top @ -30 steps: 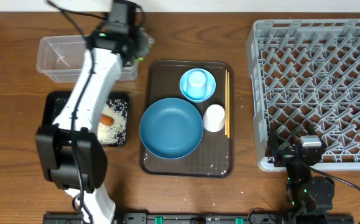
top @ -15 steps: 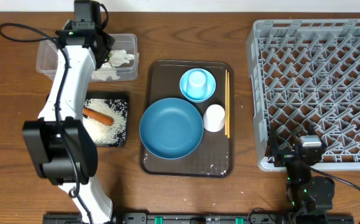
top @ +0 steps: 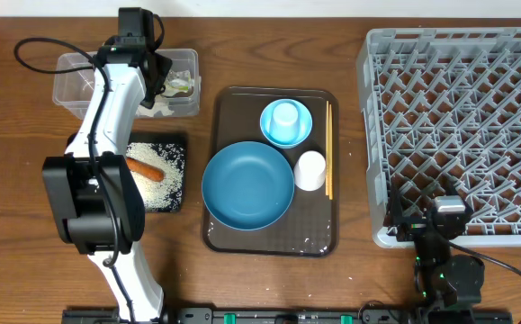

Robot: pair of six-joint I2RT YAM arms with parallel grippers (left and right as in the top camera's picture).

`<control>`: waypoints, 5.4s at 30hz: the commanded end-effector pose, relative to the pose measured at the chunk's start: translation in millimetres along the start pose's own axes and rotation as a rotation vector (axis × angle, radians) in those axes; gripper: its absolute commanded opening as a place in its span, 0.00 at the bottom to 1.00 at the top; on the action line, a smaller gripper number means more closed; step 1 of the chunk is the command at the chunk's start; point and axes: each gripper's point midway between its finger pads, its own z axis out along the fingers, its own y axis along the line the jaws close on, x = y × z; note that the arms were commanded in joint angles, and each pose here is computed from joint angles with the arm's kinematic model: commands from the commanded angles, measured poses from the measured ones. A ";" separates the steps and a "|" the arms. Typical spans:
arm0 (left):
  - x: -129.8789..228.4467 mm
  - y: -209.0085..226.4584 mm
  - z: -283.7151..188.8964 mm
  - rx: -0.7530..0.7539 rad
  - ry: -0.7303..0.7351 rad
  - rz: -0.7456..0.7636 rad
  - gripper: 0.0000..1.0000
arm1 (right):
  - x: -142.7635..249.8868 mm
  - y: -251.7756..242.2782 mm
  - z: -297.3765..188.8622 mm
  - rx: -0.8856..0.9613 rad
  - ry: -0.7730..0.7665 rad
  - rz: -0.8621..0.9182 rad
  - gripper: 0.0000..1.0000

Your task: Sort waste into correct bins and load items into the dishwasher rack

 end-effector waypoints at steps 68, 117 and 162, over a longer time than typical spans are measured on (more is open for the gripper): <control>81.0 92.2 -35.6 -0.115 0.317 0.154 0.11 | 1.9 -3.2 0.1 0.014 0.005 0.015 0.99; 102.2 67.2 -22.8 -0.006 0.334 0.171 0.11 | 2.2 -3.2 0.2 0.014 0.007 0.015 0.99; -43.3 186.7 -125.0 -0.204 0.012 0.020 0.94 | 2.0 -3.2 0.2 0.014 0.006 0.015 0.99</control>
